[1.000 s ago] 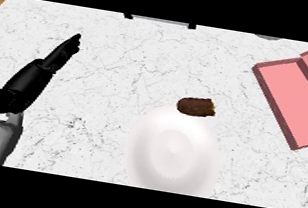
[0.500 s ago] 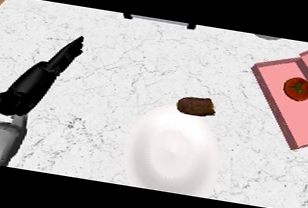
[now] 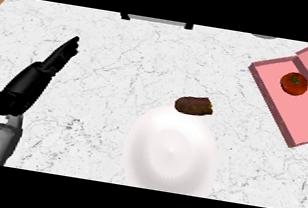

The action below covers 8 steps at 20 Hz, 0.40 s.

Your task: Pick the tomato from the plate and place it in the cardboard box

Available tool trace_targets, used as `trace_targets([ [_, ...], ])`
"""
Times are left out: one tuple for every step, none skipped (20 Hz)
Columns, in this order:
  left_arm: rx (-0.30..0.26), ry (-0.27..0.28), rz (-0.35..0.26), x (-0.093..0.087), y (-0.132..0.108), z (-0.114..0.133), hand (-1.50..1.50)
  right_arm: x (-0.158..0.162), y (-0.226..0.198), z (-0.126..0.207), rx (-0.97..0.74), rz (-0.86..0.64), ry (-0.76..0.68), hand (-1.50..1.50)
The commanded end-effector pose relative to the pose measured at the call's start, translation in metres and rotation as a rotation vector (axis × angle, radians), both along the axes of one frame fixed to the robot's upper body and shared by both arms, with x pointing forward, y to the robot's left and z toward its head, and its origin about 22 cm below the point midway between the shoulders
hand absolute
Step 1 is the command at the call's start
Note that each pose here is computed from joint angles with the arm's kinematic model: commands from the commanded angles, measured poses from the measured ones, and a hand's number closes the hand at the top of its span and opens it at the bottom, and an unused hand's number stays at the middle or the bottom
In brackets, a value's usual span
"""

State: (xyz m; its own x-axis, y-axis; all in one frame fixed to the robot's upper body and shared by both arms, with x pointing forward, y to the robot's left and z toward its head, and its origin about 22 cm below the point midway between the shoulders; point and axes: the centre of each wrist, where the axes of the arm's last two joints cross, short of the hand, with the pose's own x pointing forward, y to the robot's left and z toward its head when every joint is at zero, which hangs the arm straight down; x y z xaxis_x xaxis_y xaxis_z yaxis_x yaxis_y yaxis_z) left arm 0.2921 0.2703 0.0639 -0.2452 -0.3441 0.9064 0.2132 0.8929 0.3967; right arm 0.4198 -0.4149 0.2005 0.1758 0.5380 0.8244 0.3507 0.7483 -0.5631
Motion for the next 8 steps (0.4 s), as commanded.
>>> trace_targets([
  [0.002, 0.014, -0.005, -0.003, 0.004, -0.002, 0.00, -0.003, -0.008, 0.000, 0.306, -0.120, -0.216, -1.50],
  [-0.006, -0.006, 0.001, -0.002, 0.003, 0.005, 0.00, -0.020, -0.037, -0.004, 0.324, -0.163, -0.241, -1.50],
  [0.014, -0.020, -0.007, 0.001, 0.001, 0.006, 0.00, -0.025, -0.044, -0.005, 0.328, -0.200, -0.243, -1.50],
  [0.000, -0.012, -0.002, 0.004, 0.005, 0.001, 0.00, -0.027, -0.044, -0.013, 0.352, -0.196, -0.259, -1.50],
  [-0.004, -0.009, -0.021, 0.006, 0.001, 0.012, 0.00, -0.032, -0.052, -0.024, 0.356, -0.237, -0.257, -1.50],
  [0.010, -0.006, -0.004, -0.001, -0.009, 0.003, 0.00, -0.037, -0.058, -0.023, 0.354, -0.244, -0.280, -1.50],
  [-0.018, -0.011, -0.018, 0.008, -0.003, 0.014, 0.00, -0.050, -0.070, -0.044, 0.356, -0.261, -0.318, -1.50],
  [0.002, -0.029, -0.010, -0.007, 0.001, 0.001, 0.00, -0.059, -0.086, -0.023, 0.334, -0.264, -0.313, -1.50],
])
